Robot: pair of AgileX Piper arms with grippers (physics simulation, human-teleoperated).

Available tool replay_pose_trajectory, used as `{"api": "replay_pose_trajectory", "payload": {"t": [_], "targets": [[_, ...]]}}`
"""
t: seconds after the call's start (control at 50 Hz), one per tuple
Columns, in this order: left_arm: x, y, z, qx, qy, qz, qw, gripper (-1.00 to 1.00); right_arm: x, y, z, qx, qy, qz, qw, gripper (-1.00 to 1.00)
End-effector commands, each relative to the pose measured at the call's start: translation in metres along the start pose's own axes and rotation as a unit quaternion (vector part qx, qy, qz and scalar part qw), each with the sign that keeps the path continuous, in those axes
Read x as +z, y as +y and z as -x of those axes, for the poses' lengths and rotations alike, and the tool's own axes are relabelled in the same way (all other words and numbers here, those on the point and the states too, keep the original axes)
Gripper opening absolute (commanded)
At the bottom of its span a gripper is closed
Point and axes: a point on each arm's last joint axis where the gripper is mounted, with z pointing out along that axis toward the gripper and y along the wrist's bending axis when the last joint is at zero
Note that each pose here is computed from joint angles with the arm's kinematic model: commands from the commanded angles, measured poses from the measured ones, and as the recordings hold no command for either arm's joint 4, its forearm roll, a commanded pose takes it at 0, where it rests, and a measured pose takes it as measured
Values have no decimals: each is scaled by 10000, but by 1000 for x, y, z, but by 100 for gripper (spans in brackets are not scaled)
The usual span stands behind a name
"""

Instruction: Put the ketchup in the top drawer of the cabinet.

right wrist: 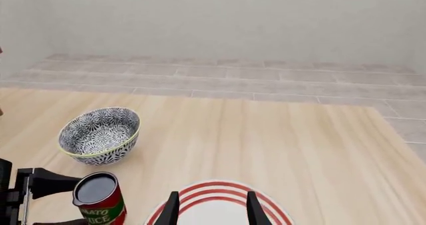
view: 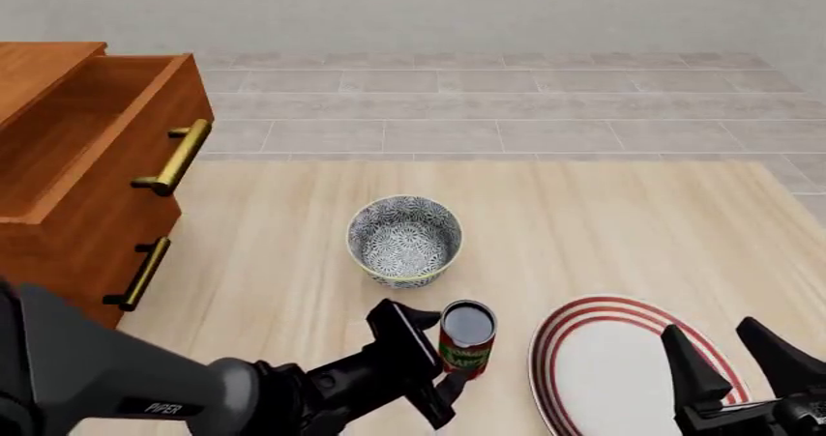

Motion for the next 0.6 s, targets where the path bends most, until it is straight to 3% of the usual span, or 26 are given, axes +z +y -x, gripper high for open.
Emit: {"api": "replay_pose_trajectory", "payload": {"t": [0.02, 0.4, 0.6], "targets": [[7, 0, -1, 37, 27, -9, 10000, 100, 1, 0, -1, -1, 35, 26, 10000, 100], [21, 5, -11, 79, 97, 70, 9999, 100, 4, 0, 0, 18, 38, 11, 10000, 100], [20, 4, -6, -18, 60, 53, 10000, 100, 2, 0, 0, 52, 28, -2, 10000, 100]]}}
